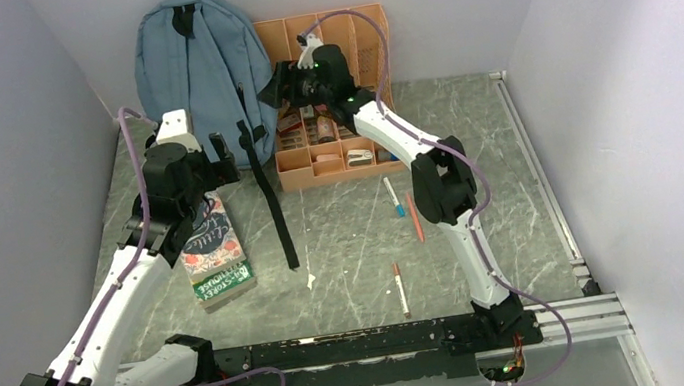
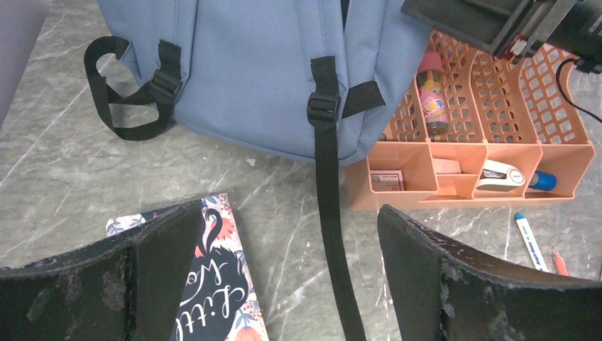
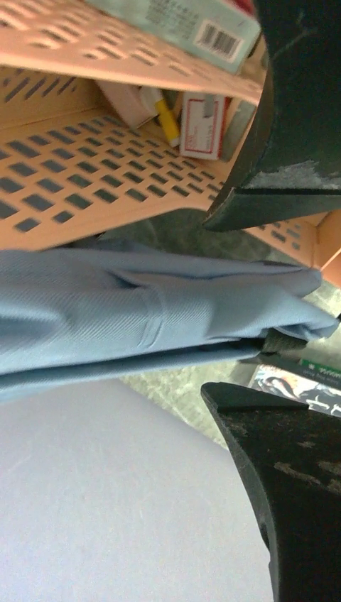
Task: Pack the student bag
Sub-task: Pick up the student bag at the center of the board, then place the student bag at the center of the board.
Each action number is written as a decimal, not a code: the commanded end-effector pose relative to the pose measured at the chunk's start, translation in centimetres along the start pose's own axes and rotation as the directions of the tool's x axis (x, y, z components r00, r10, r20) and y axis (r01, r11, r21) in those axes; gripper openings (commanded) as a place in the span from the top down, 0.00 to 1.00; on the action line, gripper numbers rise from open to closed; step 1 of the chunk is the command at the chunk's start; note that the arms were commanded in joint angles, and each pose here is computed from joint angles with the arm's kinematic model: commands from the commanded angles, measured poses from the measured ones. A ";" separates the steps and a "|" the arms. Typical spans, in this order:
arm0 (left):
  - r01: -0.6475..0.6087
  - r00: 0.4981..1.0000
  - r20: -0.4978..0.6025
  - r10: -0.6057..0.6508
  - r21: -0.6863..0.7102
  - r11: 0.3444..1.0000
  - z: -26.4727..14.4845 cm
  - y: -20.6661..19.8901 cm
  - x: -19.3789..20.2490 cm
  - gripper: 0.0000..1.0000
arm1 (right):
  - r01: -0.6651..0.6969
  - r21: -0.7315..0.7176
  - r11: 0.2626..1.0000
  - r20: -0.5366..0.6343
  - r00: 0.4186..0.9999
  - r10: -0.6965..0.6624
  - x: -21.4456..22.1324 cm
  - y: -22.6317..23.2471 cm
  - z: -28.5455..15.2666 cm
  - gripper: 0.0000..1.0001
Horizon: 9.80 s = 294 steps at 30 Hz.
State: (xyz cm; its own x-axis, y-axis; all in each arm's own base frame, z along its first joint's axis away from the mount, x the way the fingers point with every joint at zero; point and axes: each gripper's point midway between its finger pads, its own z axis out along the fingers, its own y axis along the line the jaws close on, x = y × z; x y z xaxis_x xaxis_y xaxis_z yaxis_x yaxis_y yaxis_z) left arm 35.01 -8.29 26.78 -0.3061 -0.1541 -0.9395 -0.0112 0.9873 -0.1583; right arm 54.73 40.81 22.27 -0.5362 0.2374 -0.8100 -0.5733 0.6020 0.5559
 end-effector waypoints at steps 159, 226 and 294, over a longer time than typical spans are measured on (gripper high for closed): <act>0.334 0.880 -0.133 -0.456 -0.510 0.793 -11.0 10.0 8.1 0.05 | -0.116 0.071 0.991 -0.173 0.977 0.127 18.5 8.3 -10.9 0.37; 0.145 0.984 0.009 -0.176 -0.612 0.778 -10.1 13.5 -0.1 0.09 | -0.259 -0.376 0.890 -0.154 0.964 0.216 7.7 27.4 -2.9 1.00; 0.261 0.965 0.065 -0.253 -0.282 0.923 -11.9 7.9 -2.2 0.15 | 0.313 -0.180 0.932 -0.469 0.806 -0.361 6.3 7.4 -18.1 1.00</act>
State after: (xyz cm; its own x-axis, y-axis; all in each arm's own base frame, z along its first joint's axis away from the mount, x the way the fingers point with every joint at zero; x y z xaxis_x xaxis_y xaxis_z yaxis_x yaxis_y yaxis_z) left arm 22.19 3.49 32.55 -0.1620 -0.3857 -0.9083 -0.4840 0.8332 -0.2675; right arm 35.38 37.62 31.41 -0.4564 -0.2424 -0.8561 -0.8812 0.2560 0.3973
